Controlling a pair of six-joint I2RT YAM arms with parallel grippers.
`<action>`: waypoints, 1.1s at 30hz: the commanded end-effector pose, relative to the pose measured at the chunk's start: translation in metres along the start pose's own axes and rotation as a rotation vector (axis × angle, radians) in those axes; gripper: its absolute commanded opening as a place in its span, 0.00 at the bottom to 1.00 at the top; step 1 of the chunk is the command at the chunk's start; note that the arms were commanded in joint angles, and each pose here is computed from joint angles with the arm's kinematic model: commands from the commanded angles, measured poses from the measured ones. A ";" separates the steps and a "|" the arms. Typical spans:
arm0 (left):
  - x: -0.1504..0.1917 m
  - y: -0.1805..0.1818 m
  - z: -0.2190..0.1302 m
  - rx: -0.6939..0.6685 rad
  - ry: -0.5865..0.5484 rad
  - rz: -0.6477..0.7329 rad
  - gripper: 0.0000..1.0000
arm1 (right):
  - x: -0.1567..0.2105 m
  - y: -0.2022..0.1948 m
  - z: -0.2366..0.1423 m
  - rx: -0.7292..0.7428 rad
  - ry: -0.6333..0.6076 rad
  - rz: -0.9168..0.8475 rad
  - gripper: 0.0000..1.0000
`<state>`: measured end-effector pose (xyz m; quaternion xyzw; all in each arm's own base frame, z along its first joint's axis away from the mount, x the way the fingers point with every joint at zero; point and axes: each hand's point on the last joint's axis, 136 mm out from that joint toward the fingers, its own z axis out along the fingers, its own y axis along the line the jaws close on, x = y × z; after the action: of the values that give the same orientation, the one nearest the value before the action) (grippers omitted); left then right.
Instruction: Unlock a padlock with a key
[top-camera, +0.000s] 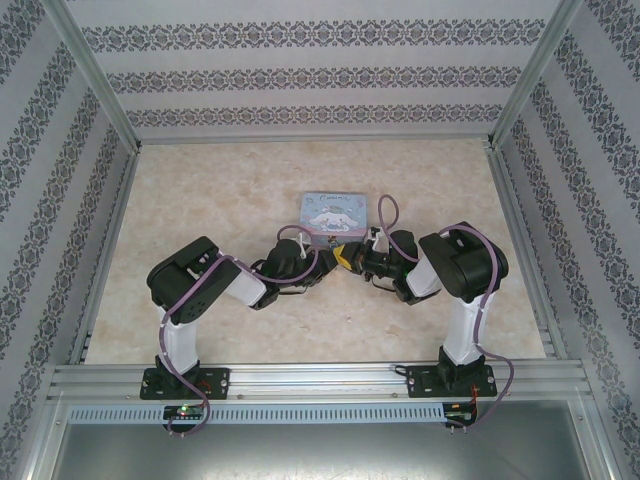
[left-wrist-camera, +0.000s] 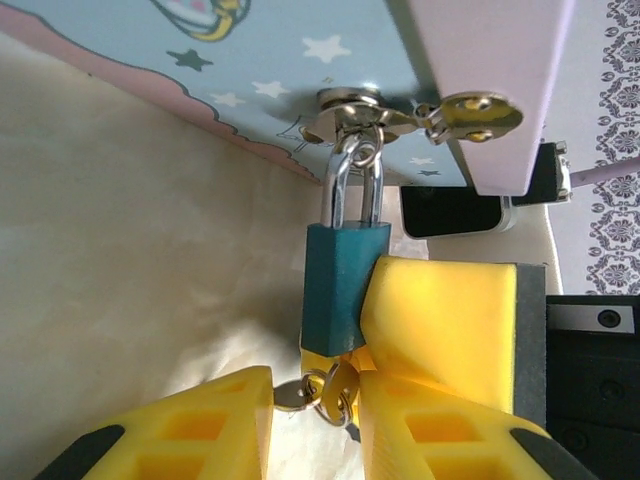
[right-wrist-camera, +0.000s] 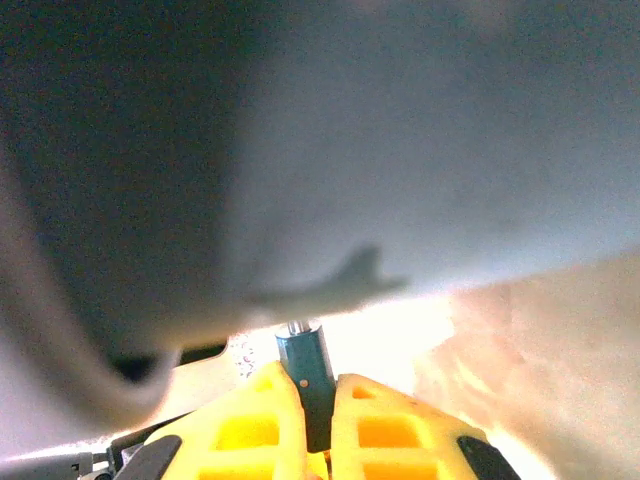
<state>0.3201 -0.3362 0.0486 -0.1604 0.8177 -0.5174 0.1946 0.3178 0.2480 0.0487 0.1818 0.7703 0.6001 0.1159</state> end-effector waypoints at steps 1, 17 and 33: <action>-0.011 -0.010 0.007 0.041 -0.031 0.023 0.25 | 0.007 -0.005 0.000 0.010 0.029 0.011 0.00; -0.007 -0.005 0.003 -0.073 0.017 0.084 0.00 | 0.008 -0.013 0.000 0.033 0.015 0.050 0.00; 0.001 0.016 -0.028 -0.739 0.244 0.632 0.00 | 0.008 -0.013 0.009 0.054 -0.014 0.107 0.00</action>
<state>0.3224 -0.3283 0.0604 0.0115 0.9527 -0.2410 0.1850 0.3228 0.2508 0.0508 0.2168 0.7604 0.6012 0.1154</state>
